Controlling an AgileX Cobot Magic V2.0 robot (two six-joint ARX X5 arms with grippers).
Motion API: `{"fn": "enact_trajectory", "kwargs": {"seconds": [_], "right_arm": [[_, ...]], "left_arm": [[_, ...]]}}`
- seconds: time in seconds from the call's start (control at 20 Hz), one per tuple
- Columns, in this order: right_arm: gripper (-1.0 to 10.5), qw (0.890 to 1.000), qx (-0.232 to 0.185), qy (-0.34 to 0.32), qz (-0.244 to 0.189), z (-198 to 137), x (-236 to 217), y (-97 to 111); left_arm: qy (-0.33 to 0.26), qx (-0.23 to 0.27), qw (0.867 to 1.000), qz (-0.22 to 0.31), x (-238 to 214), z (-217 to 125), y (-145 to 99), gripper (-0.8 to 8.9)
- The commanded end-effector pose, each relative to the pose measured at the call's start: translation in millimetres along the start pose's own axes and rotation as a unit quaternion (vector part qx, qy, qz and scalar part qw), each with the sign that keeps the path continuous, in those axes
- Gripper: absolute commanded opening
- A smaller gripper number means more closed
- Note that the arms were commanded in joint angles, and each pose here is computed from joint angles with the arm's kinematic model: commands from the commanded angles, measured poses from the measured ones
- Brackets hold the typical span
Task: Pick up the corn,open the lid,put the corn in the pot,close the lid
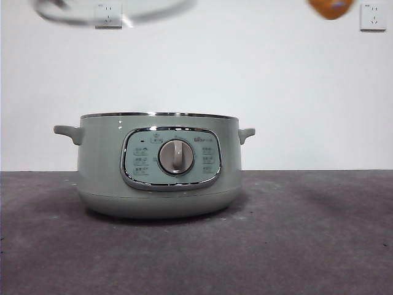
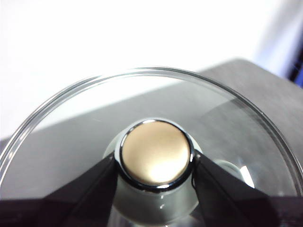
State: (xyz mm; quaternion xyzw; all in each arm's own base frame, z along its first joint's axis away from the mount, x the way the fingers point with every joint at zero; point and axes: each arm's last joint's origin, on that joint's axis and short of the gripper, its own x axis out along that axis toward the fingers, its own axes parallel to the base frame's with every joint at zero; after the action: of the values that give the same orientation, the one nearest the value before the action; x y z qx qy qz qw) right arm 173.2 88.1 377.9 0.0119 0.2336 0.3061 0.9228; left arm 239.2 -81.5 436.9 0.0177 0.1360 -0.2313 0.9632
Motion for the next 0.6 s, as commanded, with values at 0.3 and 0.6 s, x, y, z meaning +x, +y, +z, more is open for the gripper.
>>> {"fn": "enact_trajectory", "kwargs": {"seconds": [0.3,0.6], "right_arm": [[-0.2,0.997,0.034,0.017,0.072,39.6,92.7,-4.6],[-0.2,0.994,0.017,0.044,0.096,64.1,159.6,8.7]], "left_arm": [[-0.015,0.016,0.997,0.075,-115.9,-1.0,4.5,-0.08],[-0.015,0.011,0.996,0.082,-153.3,-13.5,-6.8,-0.08]]}}
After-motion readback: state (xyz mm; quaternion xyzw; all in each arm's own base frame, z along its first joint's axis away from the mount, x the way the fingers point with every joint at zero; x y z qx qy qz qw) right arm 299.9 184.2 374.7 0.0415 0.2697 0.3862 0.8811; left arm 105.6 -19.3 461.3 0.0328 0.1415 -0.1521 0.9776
